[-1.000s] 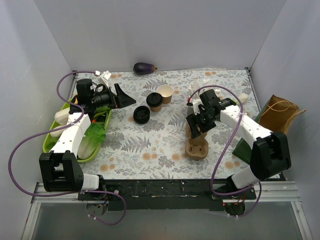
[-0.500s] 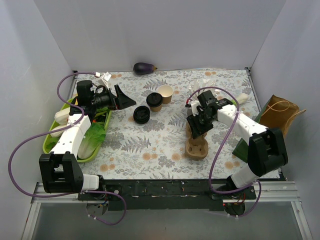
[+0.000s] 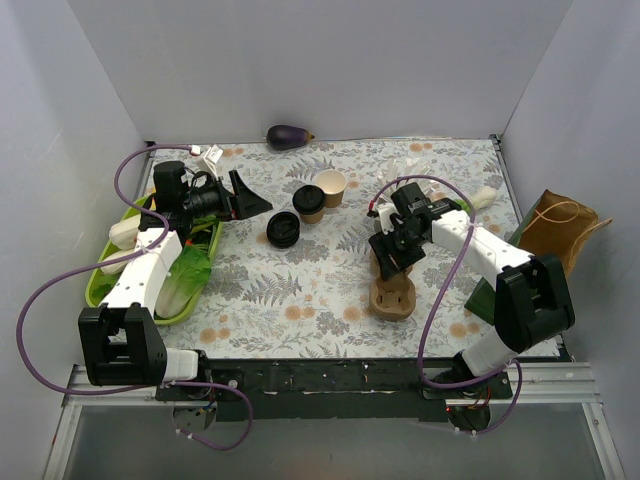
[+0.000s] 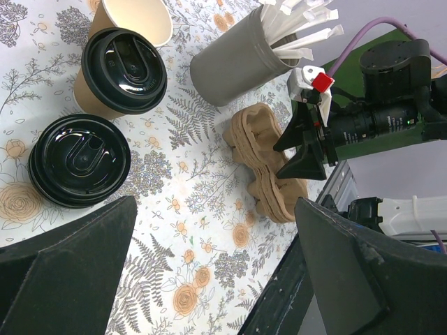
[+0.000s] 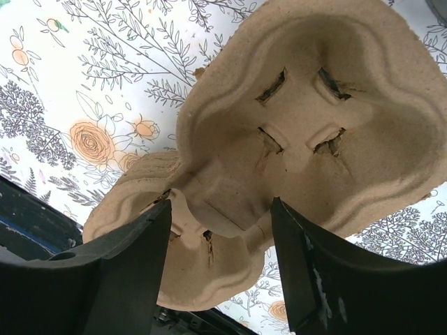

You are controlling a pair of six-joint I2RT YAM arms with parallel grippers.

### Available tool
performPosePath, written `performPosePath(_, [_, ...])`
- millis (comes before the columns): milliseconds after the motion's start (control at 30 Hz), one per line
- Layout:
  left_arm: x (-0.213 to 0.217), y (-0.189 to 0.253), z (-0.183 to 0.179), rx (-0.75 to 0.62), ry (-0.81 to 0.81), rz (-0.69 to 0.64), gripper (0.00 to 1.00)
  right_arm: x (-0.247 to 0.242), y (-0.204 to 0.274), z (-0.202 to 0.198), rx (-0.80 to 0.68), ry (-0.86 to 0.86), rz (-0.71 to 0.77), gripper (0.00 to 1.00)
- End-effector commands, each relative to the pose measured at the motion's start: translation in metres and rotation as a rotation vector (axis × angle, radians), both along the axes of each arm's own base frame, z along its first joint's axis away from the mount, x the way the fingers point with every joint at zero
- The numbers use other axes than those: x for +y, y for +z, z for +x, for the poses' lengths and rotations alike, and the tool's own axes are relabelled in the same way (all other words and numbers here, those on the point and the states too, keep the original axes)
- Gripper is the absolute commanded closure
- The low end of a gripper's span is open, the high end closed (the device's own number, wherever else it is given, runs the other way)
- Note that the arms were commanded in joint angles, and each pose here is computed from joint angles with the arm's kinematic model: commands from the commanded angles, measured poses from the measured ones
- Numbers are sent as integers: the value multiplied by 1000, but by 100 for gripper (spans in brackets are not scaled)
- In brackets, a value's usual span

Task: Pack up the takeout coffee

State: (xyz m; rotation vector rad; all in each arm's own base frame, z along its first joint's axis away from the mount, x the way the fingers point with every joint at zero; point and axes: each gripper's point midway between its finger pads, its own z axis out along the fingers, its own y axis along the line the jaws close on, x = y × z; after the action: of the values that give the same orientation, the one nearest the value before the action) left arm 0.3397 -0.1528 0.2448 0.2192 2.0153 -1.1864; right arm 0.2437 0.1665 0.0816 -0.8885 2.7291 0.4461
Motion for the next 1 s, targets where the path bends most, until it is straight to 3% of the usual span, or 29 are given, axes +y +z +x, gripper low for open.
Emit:
performPosePath(0, [1, 13, -5, -52, -3, 0, 2, 5, -3, -1, 6, 16, 1, 32])
performPosePath(433, [1, 13, -4, -49, -5, -4, 2, 5, 9, 7, -43, 61, -14, 56])
performPosePath(733, [0, 13, 2, -37, -11, -15, 2, -2, 57, 2, -125, 180, -10, 60])
performPosePath(800, [-1, 12, 3, -32, -12, -20, 2, 0, 56, -3, -129, 240, 13, 59])
performPosePath(967, [-1, 16, 5, -40, -14, -25, 2, 10, 42, -9, -123, 471, 66, 37])
